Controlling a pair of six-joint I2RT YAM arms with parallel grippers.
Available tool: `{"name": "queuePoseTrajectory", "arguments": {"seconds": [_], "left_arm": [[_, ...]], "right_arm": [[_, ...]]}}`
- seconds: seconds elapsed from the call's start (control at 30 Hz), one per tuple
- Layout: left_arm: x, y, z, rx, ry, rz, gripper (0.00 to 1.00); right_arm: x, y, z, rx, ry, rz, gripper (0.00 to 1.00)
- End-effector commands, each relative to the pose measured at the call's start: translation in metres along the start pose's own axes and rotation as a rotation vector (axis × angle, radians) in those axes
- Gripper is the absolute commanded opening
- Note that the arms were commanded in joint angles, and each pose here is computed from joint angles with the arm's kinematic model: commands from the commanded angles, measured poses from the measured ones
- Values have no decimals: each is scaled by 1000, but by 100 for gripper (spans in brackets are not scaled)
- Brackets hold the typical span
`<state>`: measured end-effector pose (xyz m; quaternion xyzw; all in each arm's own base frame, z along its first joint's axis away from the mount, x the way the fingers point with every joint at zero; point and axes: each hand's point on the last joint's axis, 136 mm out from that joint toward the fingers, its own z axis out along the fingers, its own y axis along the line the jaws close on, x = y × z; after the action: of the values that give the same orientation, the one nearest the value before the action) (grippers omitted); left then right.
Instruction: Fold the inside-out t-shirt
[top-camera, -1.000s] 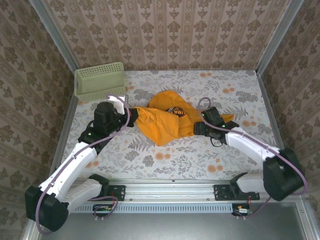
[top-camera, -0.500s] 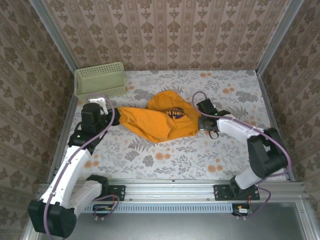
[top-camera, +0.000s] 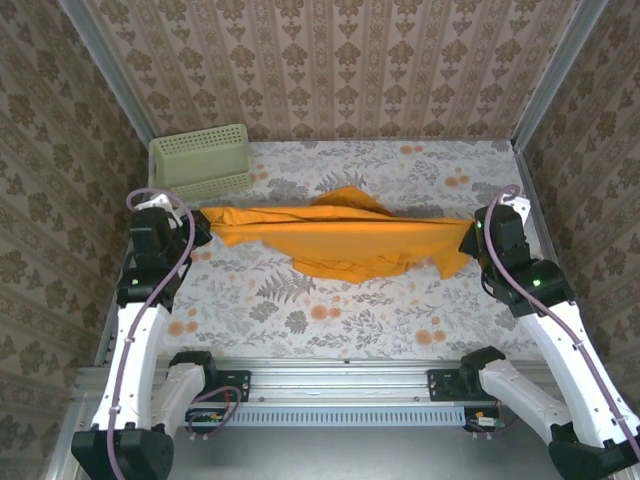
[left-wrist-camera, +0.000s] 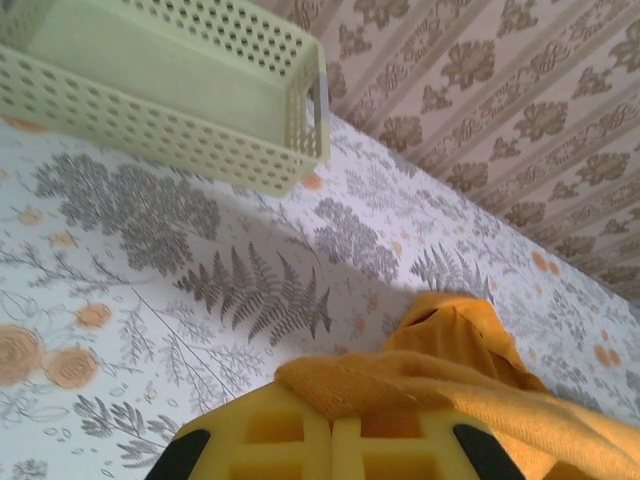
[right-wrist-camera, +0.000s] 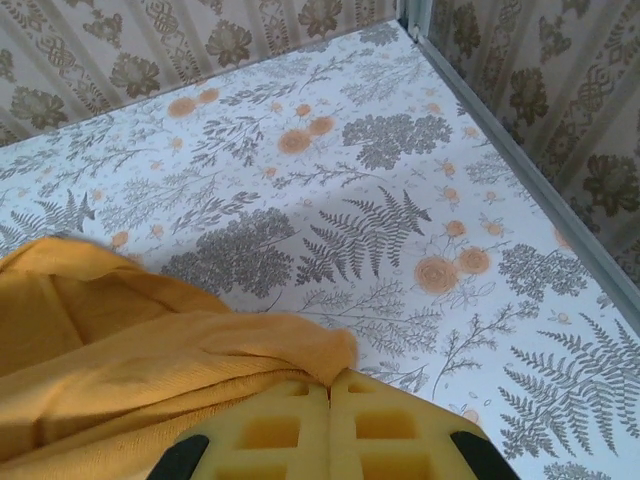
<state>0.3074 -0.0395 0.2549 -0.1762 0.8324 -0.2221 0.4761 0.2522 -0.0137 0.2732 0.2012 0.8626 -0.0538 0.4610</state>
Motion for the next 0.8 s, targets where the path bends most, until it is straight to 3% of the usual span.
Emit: {"name": "queuePoseTrajectory", "arguments": {"seconds": [0.0, 0.13, 0.27, 0.5, 0.53, 0.6, 0.63, 0.77], "left_arm": [[27, 7, 29, 12, 128, -62, 0], [76, 31, 59, -87, 317, -78, 0], [114, 56, 66, -135, 400, -106, 0], [125, 104, 44, -312, 379, -141, 6], [123, 114, 38, -352, 363, -162, 10], [120, 129, 26, -404, 320, -209, 31], [117, 133, 20, -418, 294, -222, 36], [112, 132, 12, -417, 266, -218, 49]], "right_arm": [[42, 11, 25, -24, 155, -30, 0], [112, 35, 71, -66, 373, 16, 0], [171, 20, 88, 19, 505, 73, 0], [183, -5, 86, 122, 498, 73, 0], [181, -4, 86, 118, 494, 71, 0], [177, -1, 87, 112, 492, 64, 0], [176, 1, 87, 107, 492, 60, 0], [171, 6, 87, 87, 482, 48, 0]]}}
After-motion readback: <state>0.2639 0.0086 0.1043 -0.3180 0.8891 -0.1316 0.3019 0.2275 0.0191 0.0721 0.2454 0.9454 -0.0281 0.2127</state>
